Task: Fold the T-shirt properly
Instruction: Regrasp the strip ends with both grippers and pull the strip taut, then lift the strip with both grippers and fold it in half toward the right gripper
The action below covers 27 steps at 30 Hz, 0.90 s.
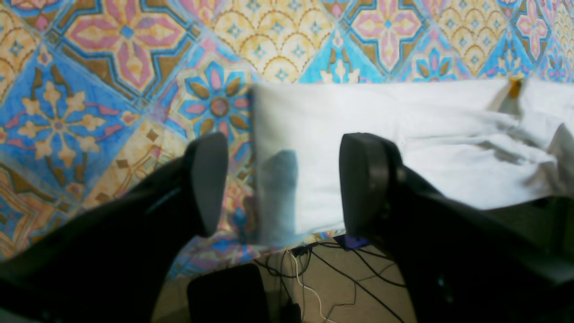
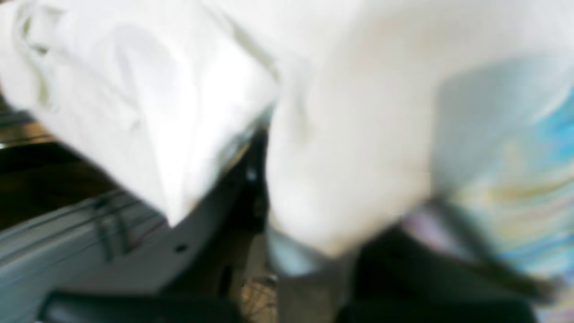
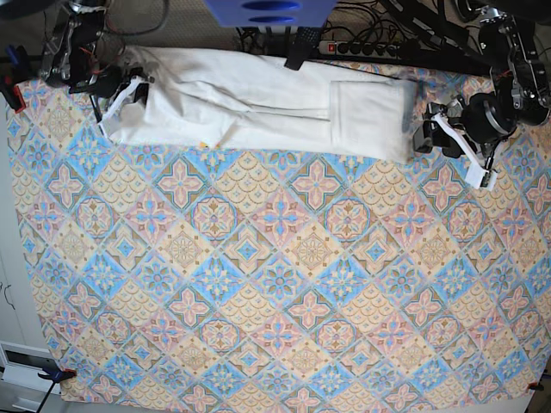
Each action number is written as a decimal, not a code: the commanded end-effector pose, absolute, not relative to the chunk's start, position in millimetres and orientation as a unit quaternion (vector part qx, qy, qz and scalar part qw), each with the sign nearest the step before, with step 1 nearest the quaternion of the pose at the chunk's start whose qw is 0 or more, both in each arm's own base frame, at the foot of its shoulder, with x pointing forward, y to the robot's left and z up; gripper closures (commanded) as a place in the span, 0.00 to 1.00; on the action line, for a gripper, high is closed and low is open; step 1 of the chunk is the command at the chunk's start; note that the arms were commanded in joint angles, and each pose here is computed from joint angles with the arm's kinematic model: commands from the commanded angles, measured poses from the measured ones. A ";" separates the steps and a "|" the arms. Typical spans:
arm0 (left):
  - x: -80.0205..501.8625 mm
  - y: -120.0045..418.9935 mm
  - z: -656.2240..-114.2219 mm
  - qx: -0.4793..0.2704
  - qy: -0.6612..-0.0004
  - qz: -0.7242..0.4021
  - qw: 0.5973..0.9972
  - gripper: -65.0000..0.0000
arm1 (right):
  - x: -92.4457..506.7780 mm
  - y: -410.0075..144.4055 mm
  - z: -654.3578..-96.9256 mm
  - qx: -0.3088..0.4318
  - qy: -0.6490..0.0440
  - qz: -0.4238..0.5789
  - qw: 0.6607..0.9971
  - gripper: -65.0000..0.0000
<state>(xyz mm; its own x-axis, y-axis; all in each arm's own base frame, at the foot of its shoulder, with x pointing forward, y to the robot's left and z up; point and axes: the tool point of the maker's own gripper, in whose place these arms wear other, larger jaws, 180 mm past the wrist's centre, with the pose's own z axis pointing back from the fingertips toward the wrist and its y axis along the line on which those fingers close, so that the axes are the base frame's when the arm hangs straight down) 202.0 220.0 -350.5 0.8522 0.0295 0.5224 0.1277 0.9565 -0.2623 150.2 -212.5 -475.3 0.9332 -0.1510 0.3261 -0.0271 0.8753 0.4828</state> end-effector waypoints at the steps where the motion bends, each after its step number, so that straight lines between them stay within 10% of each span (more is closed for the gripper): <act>1: 208.4 222.4 -341.7 -0.143 -0.287 -0.031 0.947 0.41 | 167.5 -233.9 -462.9 0.226 -0.210 -0.034 0.951 0.99; 9: 208.5 222.1 -341.6 -0.143 -0.288 -0.031 0.946 0.44 | 210.2 -284.9 -445.3 0.147 -0.236 -0.023 0.960 0.99; 22: 202.3 209.4 -362.5 -0.175 -0.270 0.007 0.947 0.86 | 247.5 -330.2 -425.6 0.079 -0.239 -0.001 0.968 0.99; 27: 198.8 199.0 -374.0 -0.195 -0.259 0.025 0.946 0.88 | 249.2 -311.0 -409.0 0.056 -0.245 0.069 0.965 0.99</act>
